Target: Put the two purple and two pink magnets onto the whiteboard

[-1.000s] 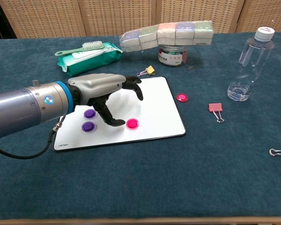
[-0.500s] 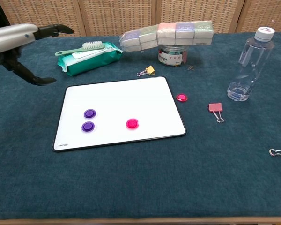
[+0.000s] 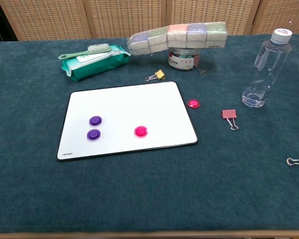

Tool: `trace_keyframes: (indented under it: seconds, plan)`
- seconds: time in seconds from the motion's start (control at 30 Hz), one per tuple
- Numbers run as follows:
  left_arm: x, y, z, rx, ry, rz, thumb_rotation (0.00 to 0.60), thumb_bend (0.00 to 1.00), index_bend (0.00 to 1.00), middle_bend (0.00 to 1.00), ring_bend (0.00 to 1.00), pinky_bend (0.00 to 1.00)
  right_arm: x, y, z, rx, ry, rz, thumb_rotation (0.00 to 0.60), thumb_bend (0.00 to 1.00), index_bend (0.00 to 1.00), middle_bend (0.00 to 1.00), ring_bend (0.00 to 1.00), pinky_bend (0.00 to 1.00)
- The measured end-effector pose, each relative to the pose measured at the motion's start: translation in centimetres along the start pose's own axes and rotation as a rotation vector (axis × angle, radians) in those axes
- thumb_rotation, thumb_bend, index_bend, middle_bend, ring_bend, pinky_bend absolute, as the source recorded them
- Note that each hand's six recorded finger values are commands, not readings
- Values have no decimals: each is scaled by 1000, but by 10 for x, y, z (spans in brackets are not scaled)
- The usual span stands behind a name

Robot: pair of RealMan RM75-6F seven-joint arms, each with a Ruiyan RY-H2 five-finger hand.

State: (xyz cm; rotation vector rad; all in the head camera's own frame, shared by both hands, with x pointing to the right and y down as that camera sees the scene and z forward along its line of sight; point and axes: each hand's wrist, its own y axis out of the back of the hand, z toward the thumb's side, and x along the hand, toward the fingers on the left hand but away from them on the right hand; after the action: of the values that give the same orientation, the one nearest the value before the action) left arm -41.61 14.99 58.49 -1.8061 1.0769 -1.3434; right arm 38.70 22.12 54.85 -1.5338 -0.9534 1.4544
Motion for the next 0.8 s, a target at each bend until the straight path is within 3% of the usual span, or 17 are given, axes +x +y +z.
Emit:
trace_keyframes:
  seconds: [0.13, 0.43, 0.8]
  plan:
    - [-14, 8, -17, 3, 59, 1, 600, 268, 0, 0, 0, 0, -18, 8, 25, 32, 60, -12, 600, 0, 92, 0, 0, 0]
    - [-19, 24, -25, -20, 78, 34, 600, 268, 0, 0, 0, 0, -55, 24, 97, 83, 216, -23, 600, 0, 92, 0, 0, 0]
    - [-18, 24, -28, -42, 87, 16, 600, 267, 0, 0, 0, 0, -97, 19, 186, 119, 359, 1, 600, 0, 105, 0, 0, 0]
